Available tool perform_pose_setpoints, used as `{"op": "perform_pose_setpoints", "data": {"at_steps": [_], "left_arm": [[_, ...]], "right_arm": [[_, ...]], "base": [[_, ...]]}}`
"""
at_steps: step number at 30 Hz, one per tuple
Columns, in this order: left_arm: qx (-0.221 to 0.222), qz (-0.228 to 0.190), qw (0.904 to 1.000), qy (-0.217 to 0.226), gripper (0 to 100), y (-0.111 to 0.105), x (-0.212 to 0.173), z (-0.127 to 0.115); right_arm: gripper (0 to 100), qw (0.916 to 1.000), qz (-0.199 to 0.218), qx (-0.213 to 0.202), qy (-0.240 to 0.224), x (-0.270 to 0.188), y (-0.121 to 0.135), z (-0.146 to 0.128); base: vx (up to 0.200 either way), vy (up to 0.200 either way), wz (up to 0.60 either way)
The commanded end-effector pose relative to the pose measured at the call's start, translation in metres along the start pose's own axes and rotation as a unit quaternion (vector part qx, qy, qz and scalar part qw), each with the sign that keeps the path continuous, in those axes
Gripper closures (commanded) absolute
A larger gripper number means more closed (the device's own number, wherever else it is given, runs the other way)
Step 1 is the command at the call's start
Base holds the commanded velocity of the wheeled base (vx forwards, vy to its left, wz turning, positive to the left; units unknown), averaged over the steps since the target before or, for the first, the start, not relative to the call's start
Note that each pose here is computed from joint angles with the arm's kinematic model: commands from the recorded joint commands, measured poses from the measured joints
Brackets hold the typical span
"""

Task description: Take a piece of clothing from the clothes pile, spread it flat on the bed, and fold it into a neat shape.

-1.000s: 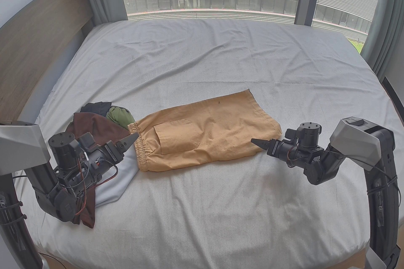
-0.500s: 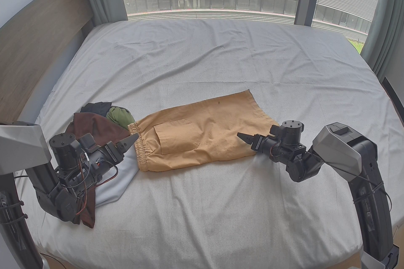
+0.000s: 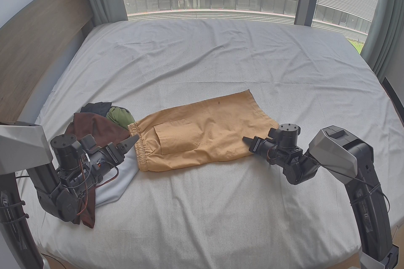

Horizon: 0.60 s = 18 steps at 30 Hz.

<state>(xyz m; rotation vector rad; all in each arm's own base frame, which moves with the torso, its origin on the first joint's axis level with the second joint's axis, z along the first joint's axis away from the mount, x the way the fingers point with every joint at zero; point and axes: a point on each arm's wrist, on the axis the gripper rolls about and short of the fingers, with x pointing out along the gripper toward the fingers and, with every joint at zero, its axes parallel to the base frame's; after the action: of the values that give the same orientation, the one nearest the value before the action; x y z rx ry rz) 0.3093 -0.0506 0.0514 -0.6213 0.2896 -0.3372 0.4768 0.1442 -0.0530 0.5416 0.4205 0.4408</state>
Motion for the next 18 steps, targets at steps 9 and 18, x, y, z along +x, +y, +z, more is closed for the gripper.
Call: {"op": "perform_pose_setpoints", "data": {"at_steps": [9, 18], "left_arm": [[-0.004, 0.007, 0.9999, 0.009, 0, 0.004, 0.003, -0.005], [-0.005, 0.007, 1.0000, 0.005, 0, 0.005, 0.003, -0.003]], "right_arm": [[100, 0.9998, 0.002, -0.018, 0.008, -0.034, 0.026, 0.014], [100, 0.9968, -0.031, -0.039, 0.062, -0.068, 0.022, -0.003]], "base": [[0.000, 0.000, 0.00], [0.000, 0.000, 0.00]]}}
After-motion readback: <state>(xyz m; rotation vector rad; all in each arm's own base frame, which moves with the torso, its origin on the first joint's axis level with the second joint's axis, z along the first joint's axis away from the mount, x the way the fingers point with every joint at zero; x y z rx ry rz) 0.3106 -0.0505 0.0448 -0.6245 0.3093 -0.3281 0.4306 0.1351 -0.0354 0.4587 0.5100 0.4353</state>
